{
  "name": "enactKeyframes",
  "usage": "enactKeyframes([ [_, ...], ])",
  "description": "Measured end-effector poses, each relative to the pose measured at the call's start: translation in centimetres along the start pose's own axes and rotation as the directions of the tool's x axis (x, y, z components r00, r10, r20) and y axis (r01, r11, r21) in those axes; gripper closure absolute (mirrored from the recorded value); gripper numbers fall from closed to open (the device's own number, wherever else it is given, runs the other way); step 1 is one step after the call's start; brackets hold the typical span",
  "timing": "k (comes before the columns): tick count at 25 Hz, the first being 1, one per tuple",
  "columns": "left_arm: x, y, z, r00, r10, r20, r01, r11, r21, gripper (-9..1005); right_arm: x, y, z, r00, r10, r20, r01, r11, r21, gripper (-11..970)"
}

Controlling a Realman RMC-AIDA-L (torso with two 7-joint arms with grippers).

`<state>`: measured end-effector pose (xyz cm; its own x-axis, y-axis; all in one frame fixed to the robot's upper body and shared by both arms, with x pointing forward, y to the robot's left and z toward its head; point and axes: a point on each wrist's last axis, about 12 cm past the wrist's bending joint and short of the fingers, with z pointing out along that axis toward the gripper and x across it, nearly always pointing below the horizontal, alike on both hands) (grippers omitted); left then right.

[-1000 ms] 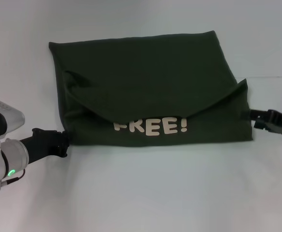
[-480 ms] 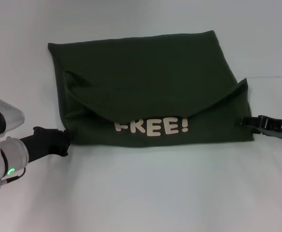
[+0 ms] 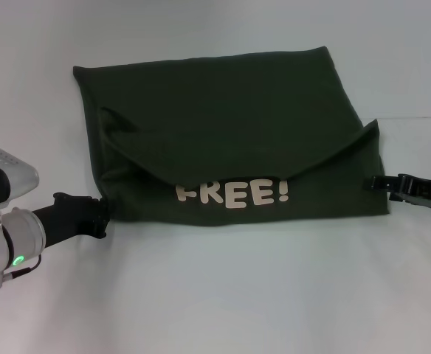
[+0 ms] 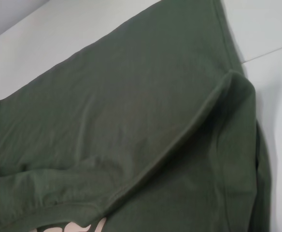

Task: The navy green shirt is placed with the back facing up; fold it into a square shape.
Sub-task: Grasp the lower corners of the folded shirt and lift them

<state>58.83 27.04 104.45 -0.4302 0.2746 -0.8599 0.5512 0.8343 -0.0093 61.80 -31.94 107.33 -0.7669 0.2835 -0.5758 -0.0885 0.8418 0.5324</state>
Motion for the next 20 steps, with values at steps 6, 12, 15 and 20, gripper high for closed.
enactKeyframes([
  [6,0.0,0.0,0.0,1.000,0.001,0.001,-0.001,1.000,-0.001,995,0.3,0.2,0.4,1.000,-0.013,-0.005,0.013,1.000,0.011,202],
  [12,0.0,0.1,0.0,1.000,0.002,0.000,-0.002,1.000,-0.002,995,0.4,0.2,0.6,1.000,-0.019,-0.005,0.019,1.000,0.021,208],
  [15,0.0,0.1,0.0,1.000,0.002,0.000,-0.002,1.000,-0.005,995,0.5,0.4,0.8,1.000,-0.029,-0.010,0.029,0.999,0.021,212],
  [20,0.0,0.1,0.0,1.000,0.002,0.000,-0.002,1.000,-0.005,994,0.6,1.2,1.3,0.999,-0.054,-0.009,0.054,0.999,0.004,261],
])
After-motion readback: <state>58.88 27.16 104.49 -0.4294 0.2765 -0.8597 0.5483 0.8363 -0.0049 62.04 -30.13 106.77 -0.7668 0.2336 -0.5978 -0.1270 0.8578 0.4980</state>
